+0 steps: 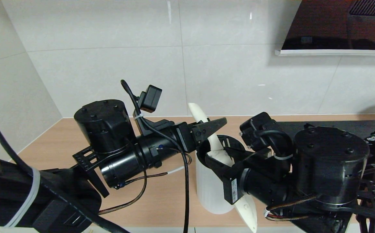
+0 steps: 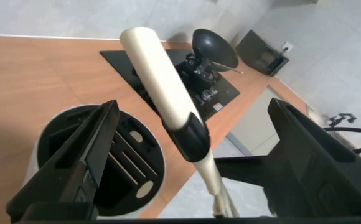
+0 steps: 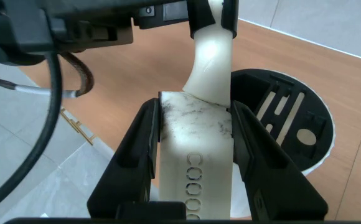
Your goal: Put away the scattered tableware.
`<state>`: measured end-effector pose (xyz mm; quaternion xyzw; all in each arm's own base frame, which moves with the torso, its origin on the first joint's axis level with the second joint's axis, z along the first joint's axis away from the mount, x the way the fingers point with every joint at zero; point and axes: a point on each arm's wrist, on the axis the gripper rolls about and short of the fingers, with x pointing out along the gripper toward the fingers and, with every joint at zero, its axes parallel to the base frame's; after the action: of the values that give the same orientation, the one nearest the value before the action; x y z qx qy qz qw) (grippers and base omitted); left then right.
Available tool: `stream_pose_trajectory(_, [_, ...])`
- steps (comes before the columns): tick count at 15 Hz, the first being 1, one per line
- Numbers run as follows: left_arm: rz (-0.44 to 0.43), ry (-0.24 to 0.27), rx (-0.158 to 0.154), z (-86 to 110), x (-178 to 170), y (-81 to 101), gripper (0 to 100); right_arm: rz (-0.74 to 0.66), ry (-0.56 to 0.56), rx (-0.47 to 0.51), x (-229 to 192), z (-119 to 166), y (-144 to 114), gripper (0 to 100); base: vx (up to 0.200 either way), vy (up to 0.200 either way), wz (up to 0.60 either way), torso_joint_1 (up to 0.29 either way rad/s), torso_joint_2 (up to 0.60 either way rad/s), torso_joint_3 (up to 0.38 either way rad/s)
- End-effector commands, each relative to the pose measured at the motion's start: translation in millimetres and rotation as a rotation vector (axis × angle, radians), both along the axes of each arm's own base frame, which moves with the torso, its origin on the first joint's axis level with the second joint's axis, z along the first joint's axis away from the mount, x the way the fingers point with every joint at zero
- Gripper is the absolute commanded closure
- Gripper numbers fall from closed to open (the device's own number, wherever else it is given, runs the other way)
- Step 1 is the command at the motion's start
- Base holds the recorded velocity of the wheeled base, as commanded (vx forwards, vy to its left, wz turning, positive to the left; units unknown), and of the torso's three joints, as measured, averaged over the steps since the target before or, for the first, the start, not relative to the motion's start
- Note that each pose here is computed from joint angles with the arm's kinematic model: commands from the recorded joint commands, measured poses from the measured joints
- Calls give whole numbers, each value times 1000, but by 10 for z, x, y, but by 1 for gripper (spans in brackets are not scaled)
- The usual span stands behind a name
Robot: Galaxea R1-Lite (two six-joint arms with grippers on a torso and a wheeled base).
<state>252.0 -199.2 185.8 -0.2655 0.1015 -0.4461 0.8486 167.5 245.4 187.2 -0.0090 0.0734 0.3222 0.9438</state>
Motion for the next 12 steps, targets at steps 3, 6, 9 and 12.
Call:
stream_pose_trajectory(3, [-1, 8, 4, -19, -8, 3, 0, 0, 3, -4, 2, -14, 6, 100, 0, 0, 0, 0, 0, 0])
stream_pose_trajectory(6, [-3, 14, 8, -40, -14, 2, 100, 0, 3, -4, 2, -14, 6, 100, 0, 0, 0, 0, 0, 0])
stream_pose_trajectory(9, [-4, 18, 11, -54, -8, -3, 100, 2, 3, -4, 2, -14, 6, 100, 0, 0, 0, 0, 0, 0])
stream_pose_trajectory(12, [-4, 20, 13, -64, -3, -7, 100, 0, 3, -5, 1, -18, 4, 100, 0, 0, 0, 0, 0, 0])
